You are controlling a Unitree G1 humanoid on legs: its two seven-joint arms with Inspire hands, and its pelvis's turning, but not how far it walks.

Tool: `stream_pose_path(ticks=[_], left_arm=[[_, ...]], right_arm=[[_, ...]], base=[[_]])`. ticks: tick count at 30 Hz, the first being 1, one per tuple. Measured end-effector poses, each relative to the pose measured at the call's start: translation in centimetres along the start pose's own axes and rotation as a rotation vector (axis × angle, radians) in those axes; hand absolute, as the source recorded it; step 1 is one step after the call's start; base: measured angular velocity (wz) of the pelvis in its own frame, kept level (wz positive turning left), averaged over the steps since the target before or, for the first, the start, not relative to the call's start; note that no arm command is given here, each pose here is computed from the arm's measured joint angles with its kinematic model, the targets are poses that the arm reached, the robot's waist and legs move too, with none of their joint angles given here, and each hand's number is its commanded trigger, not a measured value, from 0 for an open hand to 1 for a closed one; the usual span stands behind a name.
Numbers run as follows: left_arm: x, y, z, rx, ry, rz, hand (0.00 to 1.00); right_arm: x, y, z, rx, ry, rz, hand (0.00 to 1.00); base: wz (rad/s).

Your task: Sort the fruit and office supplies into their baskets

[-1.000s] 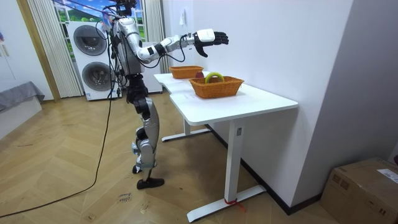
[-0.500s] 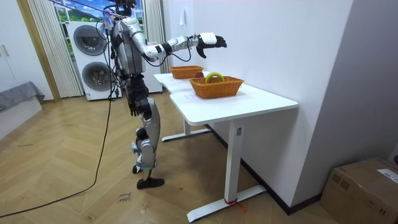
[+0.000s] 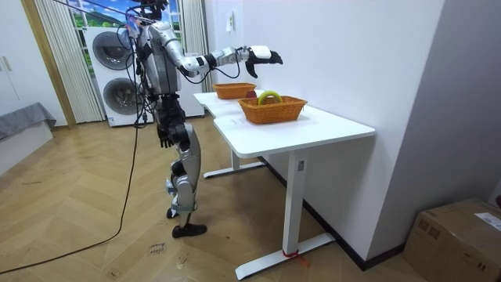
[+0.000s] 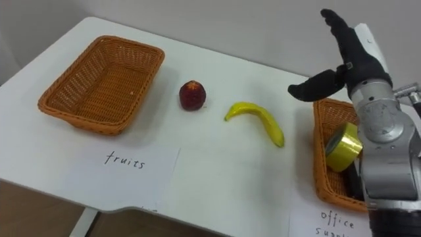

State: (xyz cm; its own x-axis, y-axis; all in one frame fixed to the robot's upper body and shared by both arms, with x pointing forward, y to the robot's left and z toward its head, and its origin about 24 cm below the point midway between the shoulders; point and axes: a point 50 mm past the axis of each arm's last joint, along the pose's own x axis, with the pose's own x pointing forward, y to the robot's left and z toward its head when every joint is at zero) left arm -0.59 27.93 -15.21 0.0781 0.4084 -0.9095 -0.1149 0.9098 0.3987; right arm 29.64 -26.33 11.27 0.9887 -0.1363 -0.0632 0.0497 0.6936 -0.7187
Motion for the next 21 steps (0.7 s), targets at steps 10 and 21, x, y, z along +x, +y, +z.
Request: stream_pose_path(ticks=[10, 21], left_arm=[[0.2, -0.3, 2.1, 0.035, -0.050, -0.005, 0.00], [0.3, -0.3, 2.8, 0.040, -0.059, -0.016, 0.00]], right_arm=[[0.5, 1.4, -1.0, -0.114, 0.054, 0.065, 0.00], [2.7, 1.9, 0.6, -0.108, 0.024, 0.098, 0.00]], base=[[0.00], [0.01]])
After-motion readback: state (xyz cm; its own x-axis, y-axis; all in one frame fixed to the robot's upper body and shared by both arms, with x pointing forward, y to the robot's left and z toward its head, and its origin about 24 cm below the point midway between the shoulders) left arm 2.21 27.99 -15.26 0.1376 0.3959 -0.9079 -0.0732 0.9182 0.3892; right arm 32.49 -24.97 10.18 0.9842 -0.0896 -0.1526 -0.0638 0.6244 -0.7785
